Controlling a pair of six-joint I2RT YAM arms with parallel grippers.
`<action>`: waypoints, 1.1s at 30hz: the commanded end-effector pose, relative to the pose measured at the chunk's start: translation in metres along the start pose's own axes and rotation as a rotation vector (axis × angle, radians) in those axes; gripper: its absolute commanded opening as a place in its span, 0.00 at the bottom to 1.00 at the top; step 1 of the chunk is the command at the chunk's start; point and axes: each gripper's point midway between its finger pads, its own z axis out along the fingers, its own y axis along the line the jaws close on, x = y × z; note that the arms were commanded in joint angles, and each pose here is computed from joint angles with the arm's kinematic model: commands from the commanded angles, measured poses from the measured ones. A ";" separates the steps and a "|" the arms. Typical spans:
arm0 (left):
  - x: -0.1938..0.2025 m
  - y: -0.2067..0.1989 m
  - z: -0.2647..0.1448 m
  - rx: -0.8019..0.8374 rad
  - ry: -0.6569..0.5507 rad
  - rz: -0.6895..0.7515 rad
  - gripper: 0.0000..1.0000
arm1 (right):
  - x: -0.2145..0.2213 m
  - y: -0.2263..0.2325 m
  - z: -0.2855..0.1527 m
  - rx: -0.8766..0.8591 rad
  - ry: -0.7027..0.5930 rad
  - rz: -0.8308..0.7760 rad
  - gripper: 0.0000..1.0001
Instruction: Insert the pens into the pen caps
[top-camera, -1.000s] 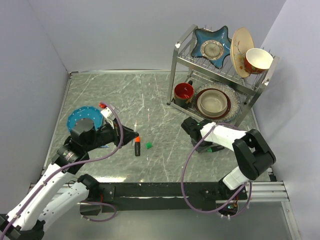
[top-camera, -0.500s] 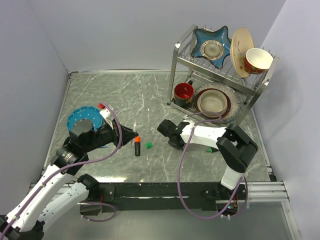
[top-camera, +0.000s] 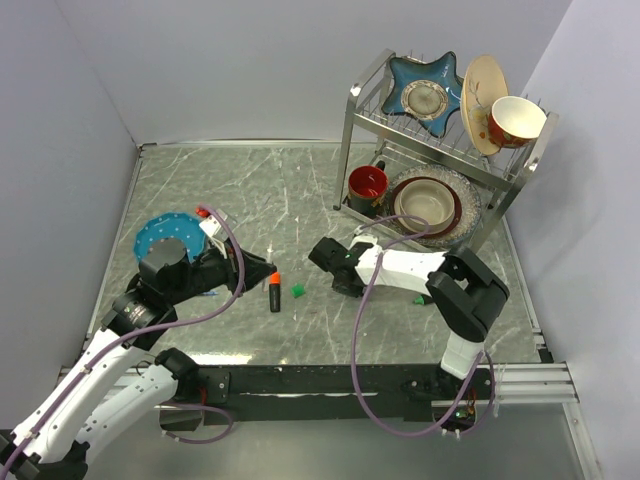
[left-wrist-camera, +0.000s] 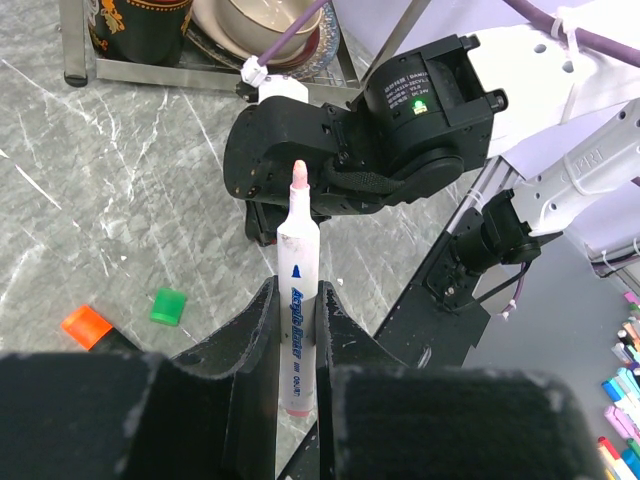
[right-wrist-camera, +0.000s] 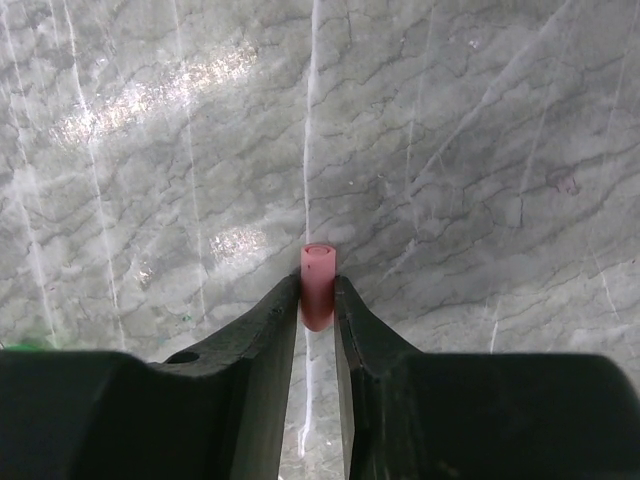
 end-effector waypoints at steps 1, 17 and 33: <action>-0.007 -0.002 0.000 0.009 -0.028 0.029 0.01 | 0.005 -0.001 0.015 0.034 0.003 -0.015 0.29; -0.008 -0.004 -0.001 0.014 -0.034 0.032 0.01 | -0.008 -0.013 0.023 0.077 -0.008 -0.004 0.37; -0.009 -0.006 -0.002 0.022 -0.038 0.035 0.01 | -0.007 -0.022 0.031 0.118 -0.013 -0.008 0.30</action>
